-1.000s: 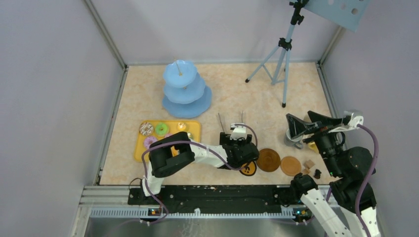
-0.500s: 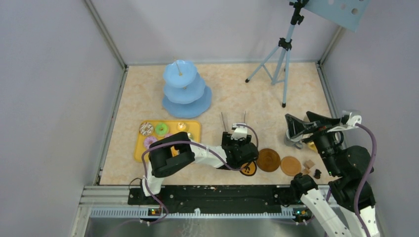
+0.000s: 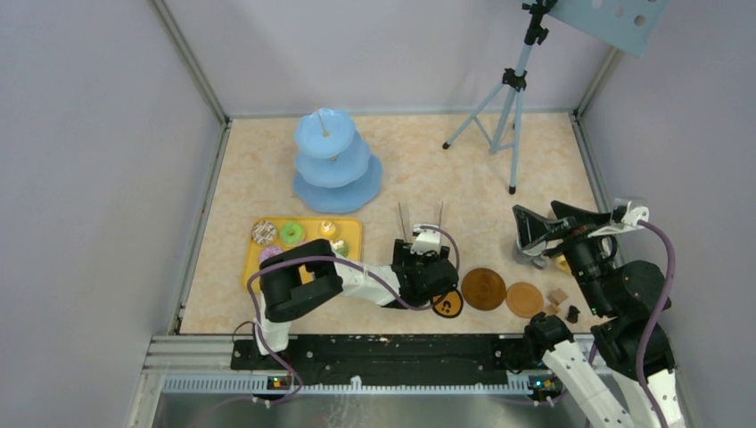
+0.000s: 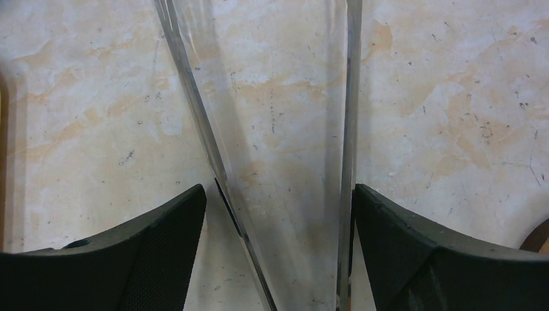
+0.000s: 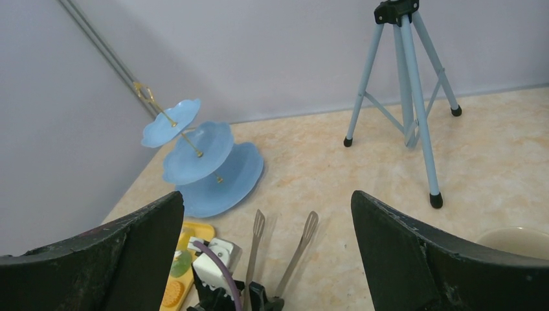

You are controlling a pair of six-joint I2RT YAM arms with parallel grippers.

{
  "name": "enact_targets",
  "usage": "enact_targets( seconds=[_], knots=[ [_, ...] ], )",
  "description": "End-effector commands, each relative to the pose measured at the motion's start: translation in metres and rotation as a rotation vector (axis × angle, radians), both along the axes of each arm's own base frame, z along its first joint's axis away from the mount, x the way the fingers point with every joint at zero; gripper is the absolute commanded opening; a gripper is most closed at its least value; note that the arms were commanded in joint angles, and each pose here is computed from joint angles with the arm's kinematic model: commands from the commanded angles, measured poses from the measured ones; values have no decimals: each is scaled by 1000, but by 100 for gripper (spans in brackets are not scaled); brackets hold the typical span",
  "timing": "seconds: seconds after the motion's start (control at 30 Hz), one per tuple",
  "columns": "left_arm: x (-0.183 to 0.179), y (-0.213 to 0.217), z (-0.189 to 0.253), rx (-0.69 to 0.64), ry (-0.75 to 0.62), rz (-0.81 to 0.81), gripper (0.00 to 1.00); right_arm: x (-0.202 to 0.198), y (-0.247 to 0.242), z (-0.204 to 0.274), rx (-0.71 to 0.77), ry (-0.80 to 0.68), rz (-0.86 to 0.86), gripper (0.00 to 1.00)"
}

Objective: Serve the afternoon tea

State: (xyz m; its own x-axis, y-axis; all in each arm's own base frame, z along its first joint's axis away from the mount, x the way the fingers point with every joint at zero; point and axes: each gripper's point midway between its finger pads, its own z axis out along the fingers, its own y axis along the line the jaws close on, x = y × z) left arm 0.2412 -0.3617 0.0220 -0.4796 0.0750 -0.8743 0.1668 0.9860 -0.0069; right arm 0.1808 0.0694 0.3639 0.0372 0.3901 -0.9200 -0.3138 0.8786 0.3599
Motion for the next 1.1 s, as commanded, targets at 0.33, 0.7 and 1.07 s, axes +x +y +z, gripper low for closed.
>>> enact_targets(
  seconds=[0.33, 0.7, 1.07],
  knots=[
    [-8, 25, -10, 138, 38, -36, 63, 7, 5, -3, 6, 12, 13, 99],
    [5, 29, 59, 104, 57, -117, 61, 9, 5, -5, 3, 18, 8, 99],
    [-12, 67, 149, 64, 221, -323, 59, 13, 2, -10, -15, 21, -16, 99]
  ],
)
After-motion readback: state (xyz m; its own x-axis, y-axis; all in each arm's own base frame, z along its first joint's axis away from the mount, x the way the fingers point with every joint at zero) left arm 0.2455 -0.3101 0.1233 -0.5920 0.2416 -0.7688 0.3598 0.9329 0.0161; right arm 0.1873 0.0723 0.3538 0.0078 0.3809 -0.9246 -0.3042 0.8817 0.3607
